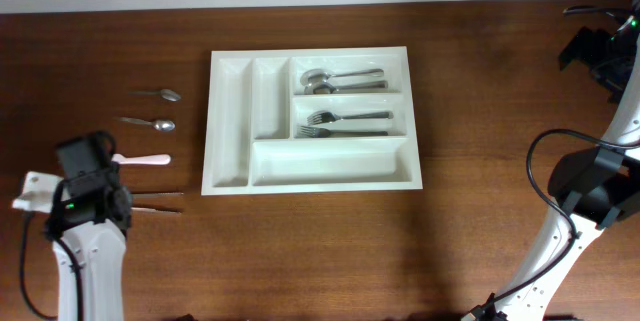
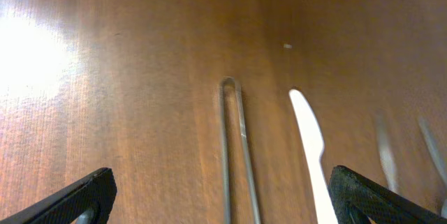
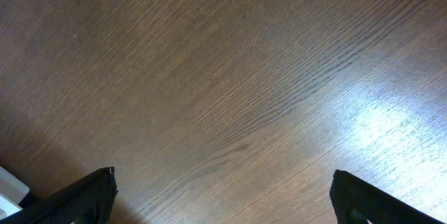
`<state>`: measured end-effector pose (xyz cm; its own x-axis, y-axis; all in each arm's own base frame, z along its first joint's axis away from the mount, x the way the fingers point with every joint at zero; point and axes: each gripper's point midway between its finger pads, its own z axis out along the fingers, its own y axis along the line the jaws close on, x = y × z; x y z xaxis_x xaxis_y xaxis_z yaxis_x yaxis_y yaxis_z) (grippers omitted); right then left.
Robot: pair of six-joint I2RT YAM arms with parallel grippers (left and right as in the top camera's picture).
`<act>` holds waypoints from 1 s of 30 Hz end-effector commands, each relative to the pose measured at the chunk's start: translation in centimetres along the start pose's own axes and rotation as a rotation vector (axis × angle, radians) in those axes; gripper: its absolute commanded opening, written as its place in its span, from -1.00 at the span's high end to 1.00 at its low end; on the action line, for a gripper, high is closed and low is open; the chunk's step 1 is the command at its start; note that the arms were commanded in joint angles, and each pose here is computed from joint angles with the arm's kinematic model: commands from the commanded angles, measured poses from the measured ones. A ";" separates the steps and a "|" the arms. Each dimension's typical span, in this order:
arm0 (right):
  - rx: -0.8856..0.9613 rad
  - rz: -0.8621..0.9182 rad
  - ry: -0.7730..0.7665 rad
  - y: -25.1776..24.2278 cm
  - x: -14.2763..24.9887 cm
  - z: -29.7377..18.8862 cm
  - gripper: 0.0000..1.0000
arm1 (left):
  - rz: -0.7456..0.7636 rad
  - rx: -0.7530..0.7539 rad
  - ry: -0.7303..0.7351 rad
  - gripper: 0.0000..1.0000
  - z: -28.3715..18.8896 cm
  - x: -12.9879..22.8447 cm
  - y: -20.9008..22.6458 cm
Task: Pack container
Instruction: 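Lower the left gripper over the tongs and close on them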
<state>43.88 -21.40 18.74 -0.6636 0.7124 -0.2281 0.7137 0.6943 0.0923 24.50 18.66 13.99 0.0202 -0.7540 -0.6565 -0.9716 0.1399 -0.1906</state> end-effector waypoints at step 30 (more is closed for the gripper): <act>-0.021 -0.009 -0.038 0.4 -0.2 -1.7 -0.98 | -0.028 0.071 0.454 -0.99 6.7 6.7 -1.2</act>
<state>43.87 -21.40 18.74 -0.6637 0.7125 -0.2277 0.7137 0.6943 0.0921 26.57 17.53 5.31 -0.0629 -0.9603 -0.2719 -0.9588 0.1338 -0.2507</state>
